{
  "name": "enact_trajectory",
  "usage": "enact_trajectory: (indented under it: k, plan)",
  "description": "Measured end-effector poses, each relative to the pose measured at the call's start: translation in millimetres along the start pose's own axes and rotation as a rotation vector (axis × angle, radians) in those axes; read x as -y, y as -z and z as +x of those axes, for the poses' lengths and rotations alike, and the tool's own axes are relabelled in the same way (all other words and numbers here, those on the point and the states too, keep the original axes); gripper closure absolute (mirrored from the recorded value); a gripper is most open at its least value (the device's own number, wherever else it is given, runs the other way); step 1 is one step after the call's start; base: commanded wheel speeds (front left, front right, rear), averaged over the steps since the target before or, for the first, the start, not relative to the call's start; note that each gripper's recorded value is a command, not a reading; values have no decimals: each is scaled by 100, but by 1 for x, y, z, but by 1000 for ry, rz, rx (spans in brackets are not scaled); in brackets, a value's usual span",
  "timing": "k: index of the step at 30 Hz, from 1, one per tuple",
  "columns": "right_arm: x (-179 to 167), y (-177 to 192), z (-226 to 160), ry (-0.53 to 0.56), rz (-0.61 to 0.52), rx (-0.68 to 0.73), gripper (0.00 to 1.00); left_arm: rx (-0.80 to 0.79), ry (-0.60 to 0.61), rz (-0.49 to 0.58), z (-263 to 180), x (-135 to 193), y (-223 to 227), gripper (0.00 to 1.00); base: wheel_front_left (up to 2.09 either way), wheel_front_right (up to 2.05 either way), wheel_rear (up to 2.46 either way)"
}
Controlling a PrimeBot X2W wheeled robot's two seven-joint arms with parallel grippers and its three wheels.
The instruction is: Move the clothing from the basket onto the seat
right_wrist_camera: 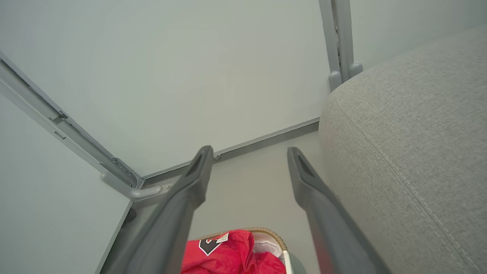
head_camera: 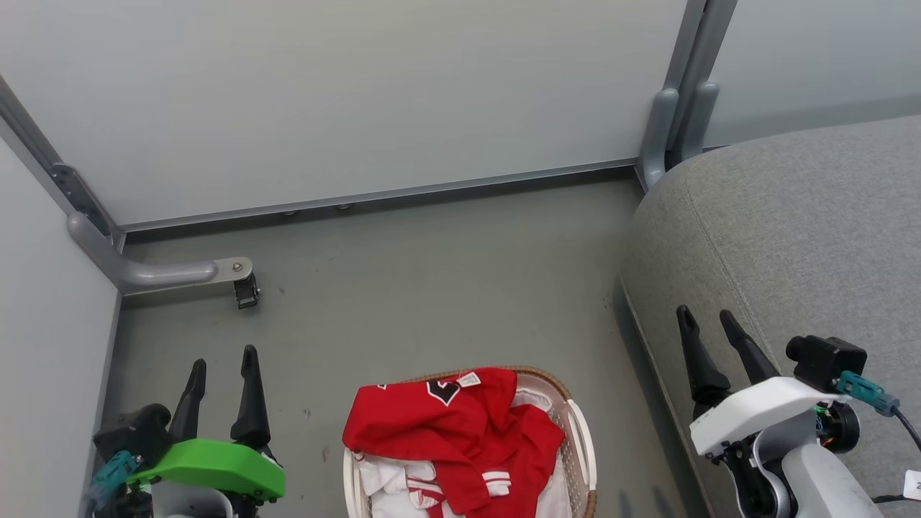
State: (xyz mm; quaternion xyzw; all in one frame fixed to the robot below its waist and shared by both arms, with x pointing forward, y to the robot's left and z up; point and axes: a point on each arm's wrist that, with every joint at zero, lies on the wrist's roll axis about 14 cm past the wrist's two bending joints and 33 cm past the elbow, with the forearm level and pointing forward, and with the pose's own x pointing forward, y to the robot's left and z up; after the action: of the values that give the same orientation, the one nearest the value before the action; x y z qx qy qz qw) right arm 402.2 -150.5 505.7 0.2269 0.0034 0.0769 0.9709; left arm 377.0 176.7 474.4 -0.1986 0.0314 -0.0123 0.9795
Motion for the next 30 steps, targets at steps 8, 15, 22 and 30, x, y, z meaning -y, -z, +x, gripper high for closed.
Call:
enact_trajectory:
  k: [8,15,22,30]
  plan:
    - [1,-2,1,-10,-96,6,0,-5,22,74,-1,4,3,0,0,0,0]
    - [1,3,-2,-17,-160,-5,0,-34,15,129,-9,-1,15,0,0,0,0]
    - [0,7,-6,-24,-213,-11,0,-39,13,183,-14,-4,18,0,0,0,0]
    - [-3,16,-12,-32,-256,-26,0,-41,18,231,-20,-5,21,0,0,0,0]
